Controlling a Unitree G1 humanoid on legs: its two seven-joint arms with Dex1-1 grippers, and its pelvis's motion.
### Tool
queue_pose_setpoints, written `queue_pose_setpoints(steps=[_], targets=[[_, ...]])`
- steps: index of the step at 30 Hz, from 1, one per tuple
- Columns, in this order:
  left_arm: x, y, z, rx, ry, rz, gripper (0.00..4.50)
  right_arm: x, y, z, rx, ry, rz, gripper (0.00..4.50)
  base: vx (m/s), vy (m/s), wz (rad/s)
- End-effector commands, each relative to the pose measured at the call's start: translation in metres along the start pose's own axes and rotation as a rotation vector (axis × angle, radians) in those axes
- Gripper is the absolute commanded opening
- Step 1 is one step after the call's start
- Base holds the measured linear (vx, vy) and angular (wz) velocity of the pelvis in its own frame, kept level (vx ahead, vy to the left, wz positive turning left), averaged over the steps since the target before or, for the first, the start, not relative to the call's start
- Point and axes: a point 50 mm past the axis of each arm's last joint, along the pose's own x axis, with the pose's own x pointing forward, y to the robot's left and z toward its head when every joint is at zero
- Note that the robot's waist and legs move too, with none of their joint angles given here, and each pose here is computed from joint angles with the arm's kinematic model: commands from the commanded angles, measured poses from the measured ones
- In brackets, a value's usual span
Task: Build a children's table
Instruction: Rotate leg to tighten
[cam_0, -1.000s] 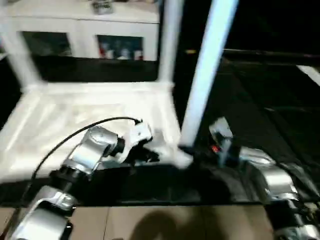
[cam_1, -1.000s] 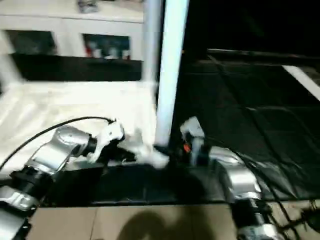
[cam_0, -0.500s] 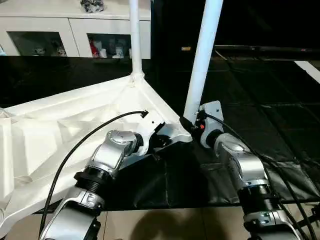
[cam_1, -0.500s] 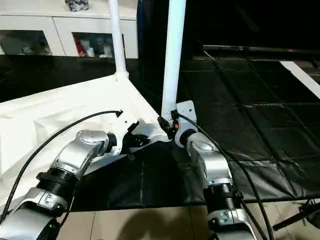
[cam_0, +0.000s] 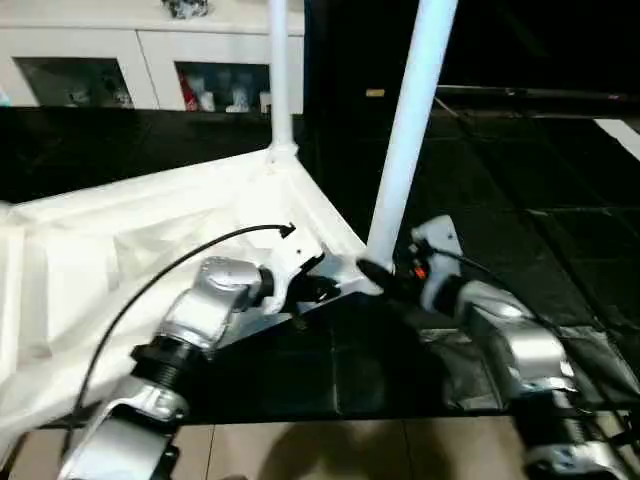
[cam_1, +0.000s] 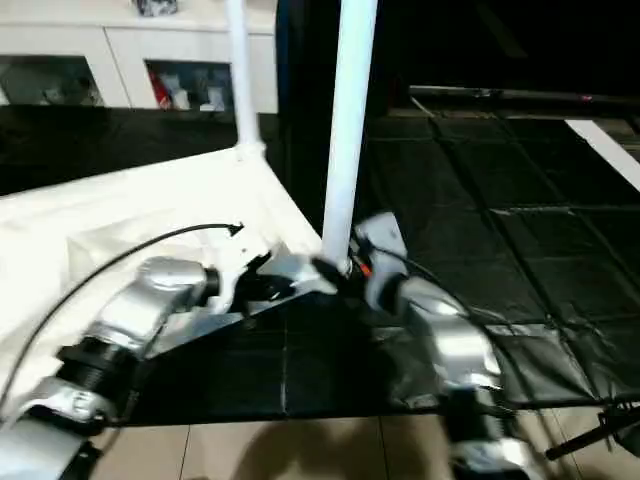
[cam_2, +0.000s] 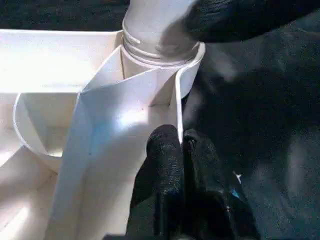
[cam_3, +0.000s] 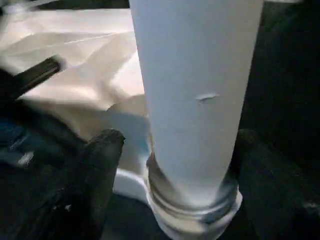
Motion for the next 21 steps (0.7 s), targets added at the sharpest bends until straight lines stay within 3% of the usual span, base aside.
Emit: queue_pose_setpoints(steps=[1,4,8,14,19,21], targets=[[0.0,-0.006,0.013,0.087,-0.048,-0.096,0.0,0.001,0.013,-0.002,0.01,0.011,0.152,4.0,0.0,0.0,0.0],[-0.011,-0.007,0.005,0.137,-0.005,-0.188,0.0,-0.016,0.007,-0.002,-0.007,0.052,0.256,4.38,0.0,0.0,0.0],[-0.019,-0.01,0.001,0.166,0.019,-0.275,0.0,-0.027,0.003,-0.001,-0.026,0.089,0.35,4.48,0.0,0.0,0.0],[-0.025,-0.017,0.0,0.24,0.055,-0.422,0.0,-0.039,-0.001,0.004,-0.074,0.135,0.554,4.48,0.0,0.0,0.0],[-0.024,-0.023,-0.001,0.276,0.076,-0.478,0.0,-0.037,0.002,0.002,-0.091,0.161,0.631,4.48,0.0,0.0,0.0],[-0.023,-0.025,-0.002,0.287,0.083,-0.499,0.0,-0.035,0.002,0.002,-0.086,0.165,0.651,4.15,0.0,0.0,0.0]])
